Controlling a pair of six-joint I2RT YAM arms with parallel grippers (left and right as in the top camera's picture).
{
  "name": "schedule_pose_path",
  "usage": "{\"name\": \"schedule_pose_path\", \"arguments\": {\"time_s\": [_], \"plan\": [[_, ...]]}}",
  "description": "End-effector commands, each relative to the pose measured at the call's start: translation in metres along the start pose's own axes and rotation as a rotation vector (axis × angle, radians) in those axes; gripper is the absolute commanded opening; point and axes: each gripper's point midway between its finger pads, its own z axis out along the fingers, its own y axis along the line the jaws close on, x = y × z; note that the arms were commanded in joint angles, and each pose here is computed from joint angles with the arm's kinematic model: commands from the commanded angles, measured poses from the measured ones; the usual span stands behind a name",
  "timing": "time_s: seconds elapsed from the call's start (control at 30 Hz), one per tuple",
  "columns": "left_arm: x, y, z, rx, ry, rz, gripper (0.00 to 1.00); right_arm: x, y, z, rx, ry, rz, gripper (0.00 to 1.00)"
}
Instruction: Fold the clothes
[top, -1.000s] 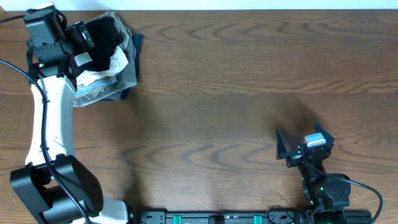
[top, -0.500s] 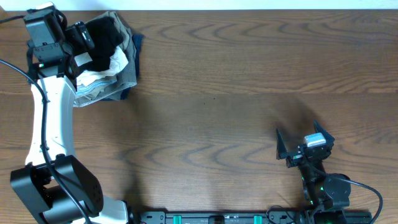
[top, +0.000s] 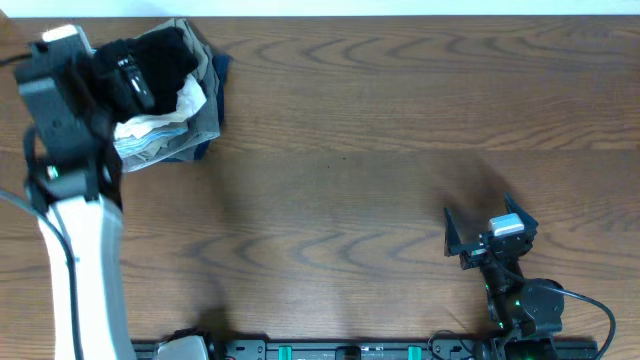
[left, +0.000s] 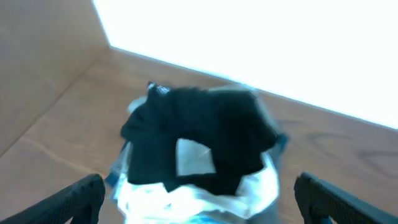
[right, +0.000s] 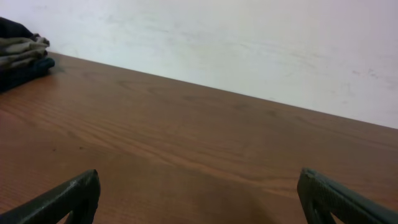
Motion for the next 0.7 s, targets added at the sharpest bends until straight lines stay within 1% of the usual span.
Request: {"name": "schedule_pose_path", "arguments": {"time_s": [0.0, 0.2, 0.3, 0.47, 0.67], "plan": [[0.03, -0.02, -0.005, 0.089, -0.003, 0.005, 0.98, 0.001, -0.003, 0.0, 0.017, 0.002, -0.01, 0.99], [0.079, -0.042, -0.029, 0.203, -0.103, 0.028, 0.98, 0.001, -0.003, 0.0, 0.017, 0.002, -0.01, 0.99], [0.108, -0.043, -0.039, 0.24, -0.136, 0.031, 0.98, 0.001, -0.003, 0.0, 0.017, 0.002, -0.01, 0.99], [0.148, -0.036, -0.053, 0.252, -0.209, 0.03, 0.98, 0.001, -0.003, 0.0, 0.017, 0.002, -0.01, 0.99], [0.179, -0.03, -0.064, 0.262, -0.302, 0.029, 0.98, 0.001, -0.003, 0.0, 0.017, 0.002, -0.01, 0.99]]}}
